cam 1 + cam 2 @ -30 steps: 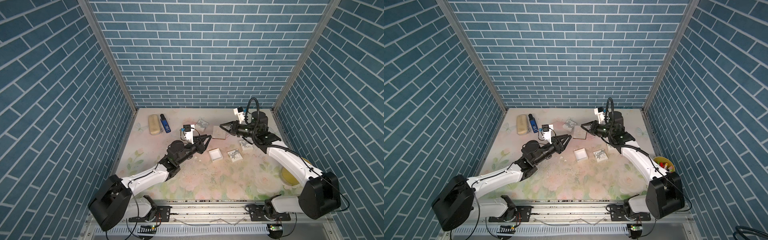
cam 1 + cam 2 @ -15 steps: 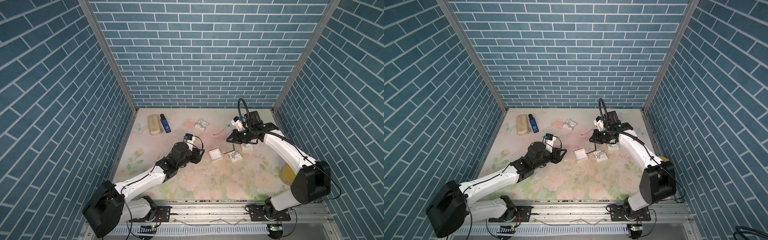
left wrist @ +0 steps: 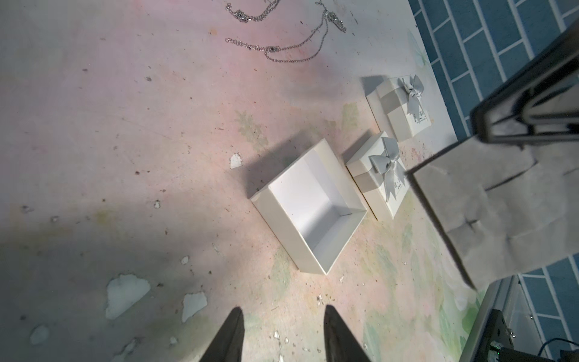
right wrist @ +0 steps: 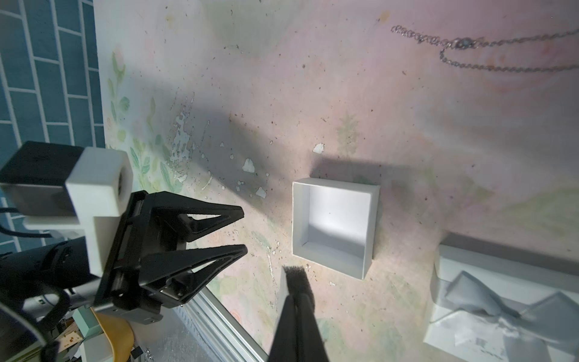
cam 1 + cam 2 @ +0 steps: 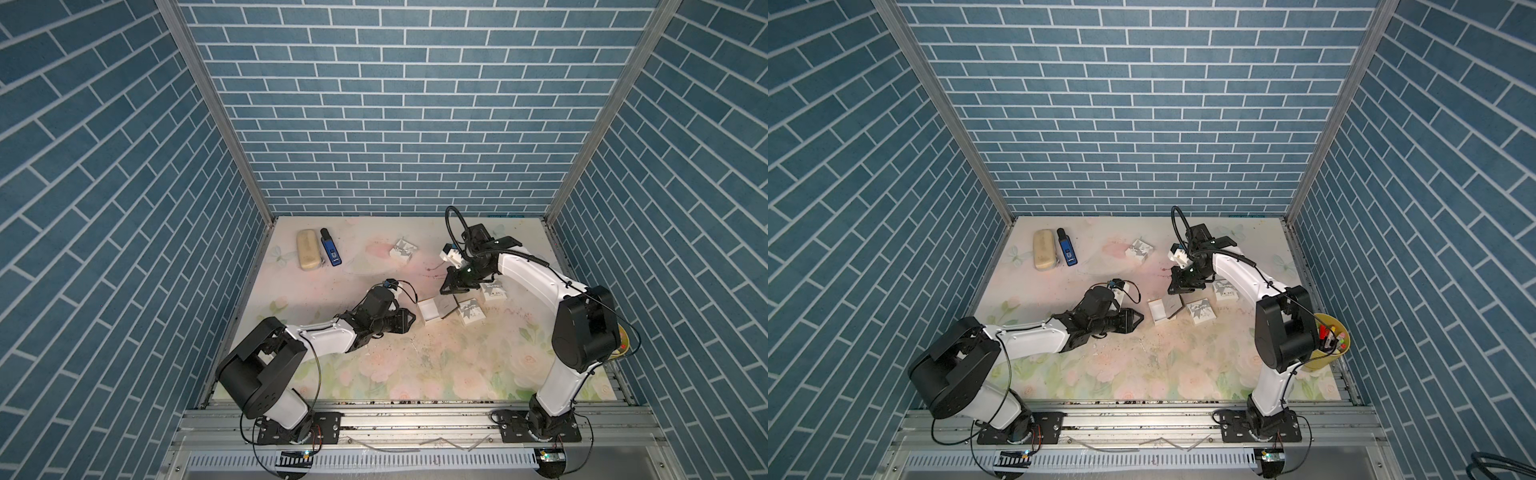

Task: Take the necklace out of the lift-off lid jewelry box
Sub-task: Place the inner lining in the jewelry box.

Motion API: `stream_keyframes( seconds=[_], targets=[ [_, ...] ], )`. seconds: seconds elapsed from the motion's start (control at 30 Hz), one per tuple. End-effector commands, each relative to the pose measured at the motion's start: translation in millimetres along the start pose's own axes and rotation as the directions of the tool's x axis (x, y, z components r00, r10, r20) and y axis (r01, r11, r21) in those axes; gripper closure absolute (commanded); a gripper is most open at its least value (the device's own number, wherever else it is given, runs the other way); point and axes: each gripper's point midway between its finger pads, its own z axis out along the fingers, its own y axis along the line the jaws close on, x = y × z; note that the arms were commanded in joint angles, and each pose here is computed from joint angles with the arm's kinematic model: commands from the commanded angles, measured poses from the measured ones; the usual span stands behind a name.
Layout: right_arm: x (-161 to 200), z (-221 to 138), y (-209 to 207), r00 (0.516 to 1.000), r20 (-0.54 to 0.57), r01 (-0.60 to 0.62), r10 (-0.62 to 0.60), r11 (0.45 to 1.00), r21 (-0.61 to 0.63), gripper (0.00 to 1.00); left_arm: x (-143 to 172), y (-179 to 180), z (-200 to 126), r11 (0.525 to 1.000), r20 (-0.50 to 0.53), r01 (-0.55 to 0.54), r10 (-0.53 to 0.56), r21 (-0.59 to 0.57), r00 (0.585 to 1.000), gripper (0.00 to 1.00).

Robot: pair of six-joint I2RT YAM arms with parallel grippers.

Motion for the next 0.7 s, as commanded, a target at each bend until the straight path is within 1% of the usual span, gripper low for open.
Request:
stream_keyframes(
  seconds=[0.0, 0.13, 0.17, 0.27, 0.4, 0.57, 0.67],
  targets=[
    [-11, 5, 0, 0.993, 0.024, 0.113, -0.114, 0.994, 0.004, 1.00, -17, -13, 5, 0.999, 0.039, 0.008, -0.010, 0.052, 0.999, 0.59],
    [-21, 12, -5, 0.986, 0.065, 0.153, -0.155, 0.988, 0.023, 1.00, -11, -10, 15, 0.997, 0.010, 0.038, -0.039, 0.064, 0.999, 0.61],
    [-22, 14, -6, 0.984, 0.073, 0.162, -0.163, 0.986, 0.025, 1.00, -19, -16, 17, 0.996, 0.025, 0.040, -0.043, 0.081, 0.999, 0.61],
    [-29, 20, -10, 0.977, 0.110, 0.180, -0.183, 0.983, 0.035, 1.00, -21, -14, 21, 0.994, 0.031, 0.063, -0.066, 0.094, 0.997, 0.61],
    [-35, 30, -12, 0.973, 0.153, 0.172, -0.171, 0.985, 0.008, 1.00, -20, -11, 25, 0.992, 0.027, 0.079, -0.082, 0.096, 0.996, 0.62],
    [-35, 45, -12, 0.973, 0.166, 0.165, -0.161, 0.986, -0.010, 1.00, -19, -7, 30, 0.991, 0.019, 0.092, -0.094, 0.095, 0.995, 0.65],
    [-33, 53, -12, 0.976, 0.150, 0.161, -0.158, 0.987, -0.013, 1.00, -17, -6, 34, 0.989, 0.015, 0.098, -0.100, 0.106, 0.995, 0.67]
  ],
)
